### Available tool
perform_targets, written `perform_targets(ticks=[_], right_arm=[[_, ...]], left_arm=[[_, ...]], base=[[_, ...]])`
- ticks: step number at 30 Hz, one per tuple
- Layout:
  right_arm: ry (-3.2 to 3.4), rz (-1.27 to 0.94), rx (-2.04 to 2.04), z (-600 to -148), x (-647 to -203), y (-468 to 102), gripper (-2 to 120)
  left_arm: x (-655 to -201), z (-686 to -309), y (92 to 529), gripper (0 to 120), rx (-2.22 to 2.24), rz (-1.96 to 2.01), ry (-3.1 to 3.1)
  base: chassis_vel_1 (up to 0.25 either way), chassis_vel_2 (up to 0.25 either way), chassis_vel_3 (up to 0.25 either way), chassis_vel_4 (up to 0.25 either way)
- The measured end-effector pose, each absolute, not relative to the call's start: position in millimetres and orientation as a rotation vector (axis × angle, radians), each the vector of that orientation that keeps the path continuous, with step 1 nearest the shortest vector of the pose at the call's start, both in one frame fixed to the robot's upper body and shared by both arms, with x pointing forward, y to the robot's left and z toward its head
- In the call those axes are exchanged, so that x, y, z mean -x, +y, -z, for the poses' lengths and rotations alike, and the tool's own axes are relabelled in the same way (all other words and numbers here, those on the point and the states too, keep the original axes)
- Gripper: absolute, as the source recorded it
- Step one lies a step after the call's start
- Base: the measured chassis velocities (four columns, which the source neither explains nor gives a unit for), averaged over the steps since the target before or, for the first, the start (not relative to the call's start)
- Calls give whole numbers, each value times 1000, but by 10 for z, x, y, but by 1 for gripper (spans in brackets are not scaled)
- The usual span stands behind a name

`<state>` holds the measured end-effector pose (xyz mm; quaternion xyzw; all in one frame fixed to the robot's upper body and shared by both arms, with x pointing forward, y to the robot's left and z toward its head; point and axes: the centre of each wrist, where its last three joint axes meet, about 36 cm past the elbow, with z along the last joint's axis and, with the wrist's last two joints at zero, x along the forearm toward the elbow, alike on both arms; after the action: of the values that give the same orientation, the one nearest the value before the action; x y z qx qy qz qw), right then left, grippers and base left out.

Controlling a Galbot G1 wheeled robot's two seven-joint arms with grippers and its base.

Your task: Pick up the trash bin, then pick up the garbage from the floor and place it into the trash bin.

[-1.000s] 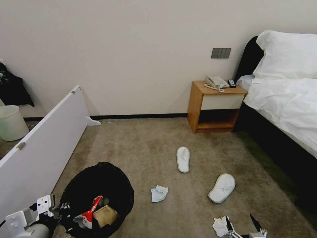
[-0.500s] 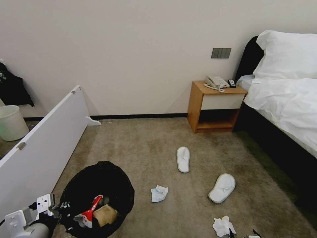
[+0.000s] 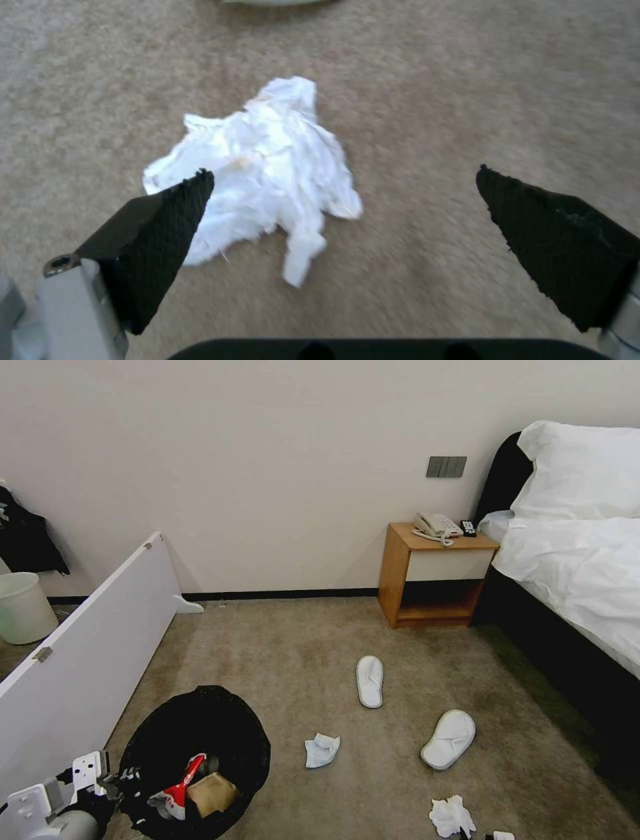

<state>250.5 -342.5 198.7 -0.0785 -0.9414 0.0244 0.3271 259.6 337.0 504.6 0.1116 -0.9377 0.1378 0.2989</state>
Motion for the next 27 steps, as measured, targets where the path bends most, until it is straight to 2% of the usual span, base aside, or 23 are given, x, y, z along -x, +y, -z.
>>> perform_targets(ticks=[17, 20, 22, 23, 24, 27], right_arm=[[-2453, -50, 90, -1829, -2718, -3304, 100], [-2437, -59, 86, -1770, -2732, -3304, 93], [-2431, -57, 93, -1734, -2763, -3318, 82], [-2431, -57, 93, -1734, -2763, -3318, 82], [-2428, -56, 97, -1721, -2772, -3329, 76], [-2422, -55, 100, -1702, -2773, -3344, 67]], left_arm=[[-2603, -5045, 3368, 2, -299, -364, -2491], [-2606, -5049, 3370, 2, -298, -361, -2492], [-2607, -5050, 3371, 2, -297, -361, -2492], [-2607, -5050, 3371, 2, -297, -361, -2492], [-2607, -5050, 3371, 2, -297, -361, -2492], [-2609, -5049, 3372, 2, -297, -361, -2492]], base=[[0, 0, 0, 0], [0, 0, 0, 0], [0, 0, 0, 0], [0, 0, 0, 0], [0, 0, 0, 0], [0, 0, 0, 0]])
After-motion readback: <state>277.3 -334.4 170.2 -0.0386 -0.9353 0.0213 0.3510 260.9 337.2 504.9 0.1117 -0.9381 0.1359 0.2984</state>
